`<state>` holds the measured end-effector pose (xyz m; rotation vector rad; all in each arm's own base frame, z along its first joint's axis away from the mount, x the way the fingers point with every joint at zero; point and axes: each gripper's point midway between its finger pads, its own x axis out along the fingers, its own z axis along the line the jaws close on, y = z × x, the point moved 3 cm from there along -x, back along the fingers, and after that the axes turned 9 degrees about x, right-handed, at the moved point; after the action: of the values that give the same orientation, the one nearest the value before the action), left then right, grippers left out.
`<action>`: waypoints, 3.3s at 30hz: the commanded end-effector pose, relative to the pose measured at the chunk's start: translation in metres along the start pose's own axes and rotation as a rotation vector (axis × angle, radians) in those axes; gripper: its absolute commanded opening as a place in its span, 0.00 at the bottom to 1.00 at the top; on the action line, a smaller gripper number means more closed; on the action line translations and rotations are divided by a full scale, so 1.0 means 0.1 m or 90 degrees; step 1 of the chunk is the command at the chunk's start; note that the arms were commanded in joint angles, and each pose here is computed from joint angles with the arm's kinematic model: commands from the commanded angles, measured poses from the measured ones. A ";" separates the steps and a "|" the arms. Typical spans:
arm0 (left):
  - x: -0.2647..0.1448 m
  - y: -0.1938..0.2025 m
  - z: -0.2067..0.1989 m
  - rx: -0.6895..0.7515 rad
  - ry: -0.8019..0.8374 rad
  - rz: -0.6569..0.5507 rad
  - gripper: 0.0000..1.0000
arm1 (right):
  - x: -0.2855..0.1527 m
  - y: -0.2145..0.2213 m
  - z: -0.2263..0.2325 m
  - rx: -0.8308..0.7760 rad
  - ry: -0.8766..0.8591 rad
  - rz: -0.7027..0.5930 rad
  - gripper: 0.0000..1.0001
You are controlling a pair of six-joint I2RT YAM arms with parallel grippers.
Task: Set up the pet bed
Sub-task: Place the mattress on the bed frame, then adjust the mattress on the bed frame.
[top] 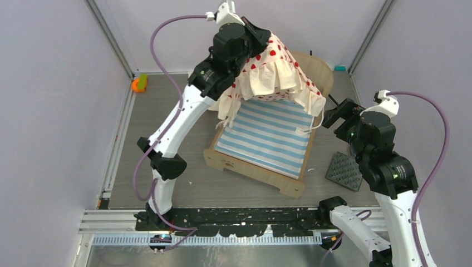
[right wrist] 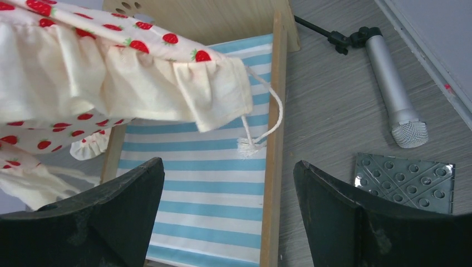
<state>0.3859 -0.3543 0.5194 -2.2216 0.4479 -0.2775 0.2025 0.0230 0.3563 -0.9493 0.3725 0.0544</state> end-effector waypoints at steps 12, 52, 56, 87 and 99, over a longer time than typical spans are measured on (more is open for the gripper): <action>0.19 0.00 -0.46 -0.093 0.051 -0.119 0.00 | -0.17 -0.19 -0.35 -0.009 0.088 -0.100 0.90; -1.48 1.53 2.16 0.269 -0.141 0.451 0.93 | 0.29 1.38 -0.02 0.076 -0.125 0.298 0.93; -1.42 1.63 2.10 0.235 -0.107 0.453 0.91 | 0.47 1.50 -0.02 0.117 -0.127 0.281 0.93; -1.08 2.17 2.28 0.153 -0.138 0.455 0.00 | 0.77 1.35 -0.16 0.128 -0.030 0.186 0.23; -1.29 0.98 1.88 0.327 -0.107 0.363 0.00 | 0.40 0.93 -0.08 0.006 -0.032 0.194 0.16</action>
<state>0.3165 -0.2509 0.2684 -1.6235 0.8826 0.1954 0.2272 0.0738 0.2471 -0.7818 0.4750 0.3392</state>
